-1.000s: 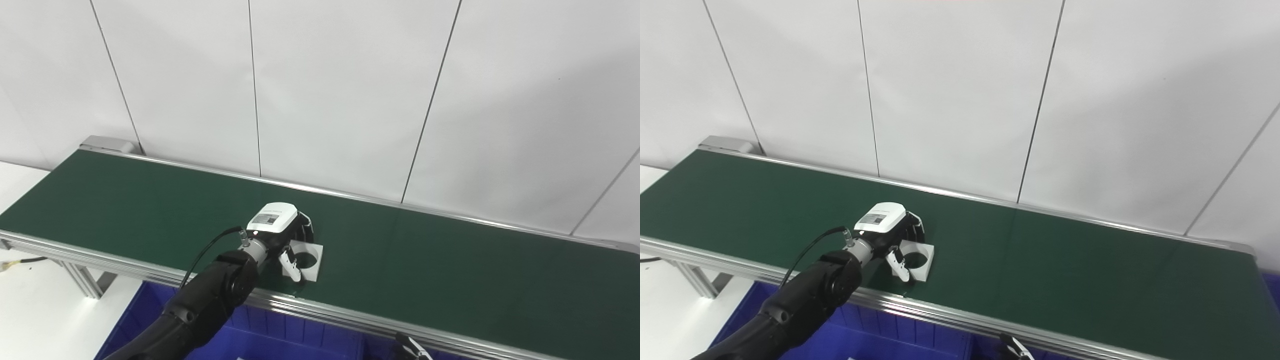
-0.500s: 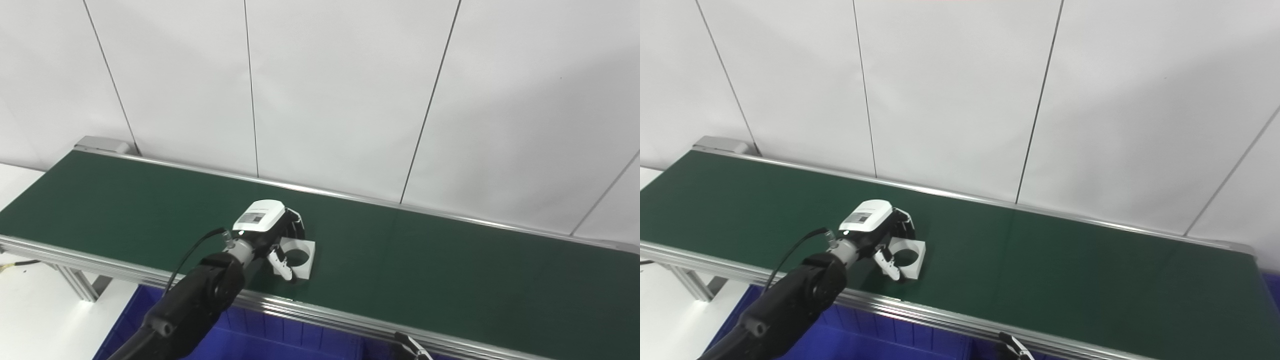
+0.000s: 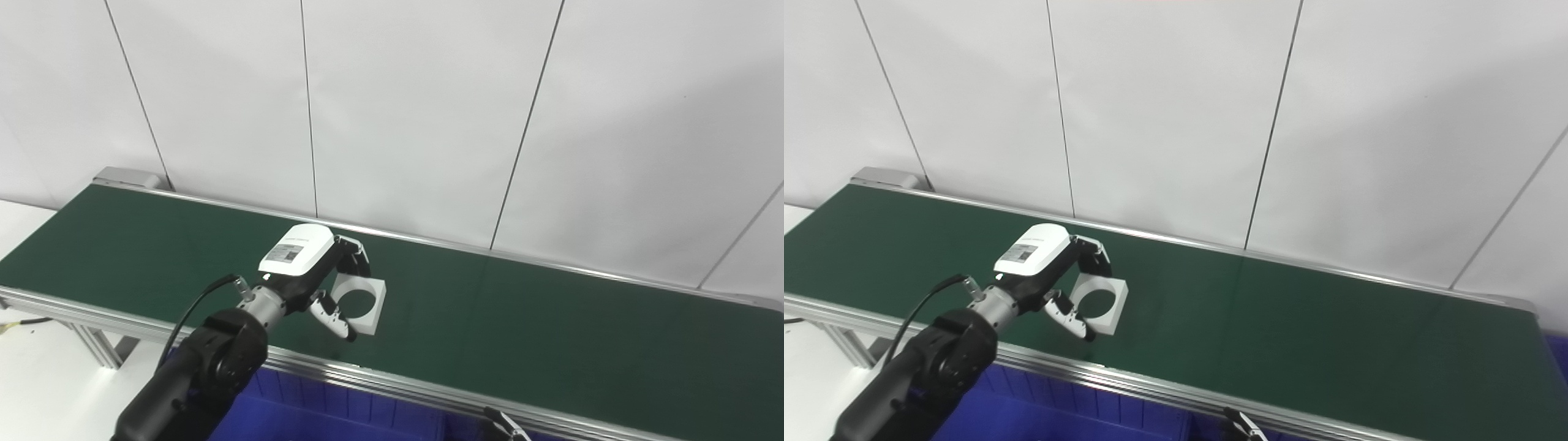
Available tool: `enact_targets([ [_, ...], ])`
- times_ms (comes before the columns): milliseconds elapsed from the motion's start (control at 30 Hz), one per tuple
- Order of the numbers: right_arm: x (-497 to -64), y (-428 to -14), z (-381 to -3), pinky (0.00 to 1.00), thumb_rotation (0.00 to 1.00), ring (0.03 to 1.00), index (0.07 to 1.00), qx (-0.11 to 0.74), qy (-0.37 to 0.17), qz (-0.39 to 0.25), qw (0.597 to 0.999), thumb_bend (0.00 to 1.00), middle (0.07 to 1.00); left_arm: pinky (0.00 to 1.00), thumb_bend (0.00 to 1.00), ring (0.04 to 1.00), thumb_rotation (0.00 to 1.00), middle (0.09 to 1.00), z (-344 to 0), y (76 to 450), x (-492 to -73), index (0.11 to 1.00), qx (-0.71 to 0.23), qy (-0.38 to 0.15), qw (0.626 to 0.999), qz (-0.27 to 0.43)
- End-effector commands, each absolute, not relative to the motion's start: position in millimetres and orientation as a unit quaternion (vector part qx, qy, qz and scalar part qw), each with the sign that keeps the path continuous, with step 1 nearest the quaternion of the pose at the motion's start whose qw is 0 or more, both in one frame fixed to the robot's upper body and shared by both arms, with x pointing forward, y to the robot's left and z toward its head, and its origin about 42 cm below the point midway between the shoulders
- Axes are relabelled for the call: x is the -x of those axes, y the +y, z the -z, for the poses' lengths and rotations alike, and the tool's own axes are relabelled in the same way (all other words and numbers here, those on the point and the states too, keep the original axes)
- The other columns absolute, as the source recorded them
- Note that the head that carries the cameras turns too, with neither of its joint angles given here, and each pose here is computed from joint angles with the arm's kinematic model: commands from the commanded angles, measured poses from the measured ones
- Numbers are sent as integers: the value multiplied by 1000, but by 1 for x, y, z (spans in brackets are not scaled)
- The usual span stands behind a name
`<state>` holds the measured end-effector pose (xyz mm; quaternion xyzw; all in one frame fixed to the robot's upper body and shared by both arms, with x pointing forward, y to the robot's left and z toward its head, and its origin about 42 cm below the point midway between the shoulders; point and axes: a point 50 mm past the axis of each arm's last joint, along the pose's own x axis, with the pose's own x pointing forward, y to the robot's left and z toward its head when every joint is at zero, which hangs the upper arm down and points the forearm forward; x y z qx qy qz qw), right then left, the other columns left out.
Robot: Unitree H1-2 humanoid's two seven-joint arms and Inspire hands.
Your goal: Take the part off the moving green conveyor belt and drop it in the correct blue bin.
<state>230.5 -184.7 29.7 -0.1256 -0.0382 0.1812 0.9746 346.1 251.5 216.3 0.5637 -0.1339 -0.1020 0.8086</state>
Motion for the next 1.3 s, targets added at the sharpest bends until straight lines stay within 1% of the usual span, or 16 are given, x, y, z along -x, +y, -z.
enact_targets([
  [0,-233,-184,-41,742,435,806,879,121,-72,-181,973,694,828,723,522,576,0,446,-238,260,-342,517,-574,-165,798,85],
  [33,-233,-184,-42,742,436,806,879,121,-72,-181,973,694,828,725,522,579,0,446,-240,261,-337,517,-575,-167,797,86],
  [167,-232,-185,-43,745,419,806,878,119,-70,-181,974,684,829,665,522,535,0,444,-243,267,-316,519,-576,-168,795,90],
  [433,-230,-187,-47,734,425,803,875,123,-73,-182,973,686,827,665,522,535,0,461,-242,273,-272,515,-546,-178,811,116],
  [567,-230,-188,-48,729,442,798,874,122,-74,-180,973,697,824,630,523,528,0,455,-235,275,-256,514,-525,-185,821,127],
  [833,-231,-186,-56,738,475,801,874,120,-75,-177,974,717,823,620,523,519,0,448,-219,278,-235,511,-503,-149,839,143],
  [933,-232,-185,-60,734,487,800,872,121,-79,-175,974,723,820,635,523,535,0,457,-214,280,-231,507,-491,-133,847,151],
  [1000,-233,-185,-63,735,478,798,871,120,-80,-174,974,723,818,642,524,555,0,469,-209,280,-228,500,-483,-123,853,157],
  [1200,-235,-184,-71,735,468,796,868,117,-81,-171,975,725,815,618,524,553,0,477,-194,279,-224,495,-474,-100,858,172],
  [1267,-235,-184,-73,731,475,796,869,120,-82,-170,975,725,815,626,524,564,0,487,-188,279,-224,488,-469,-90,861,176],
])
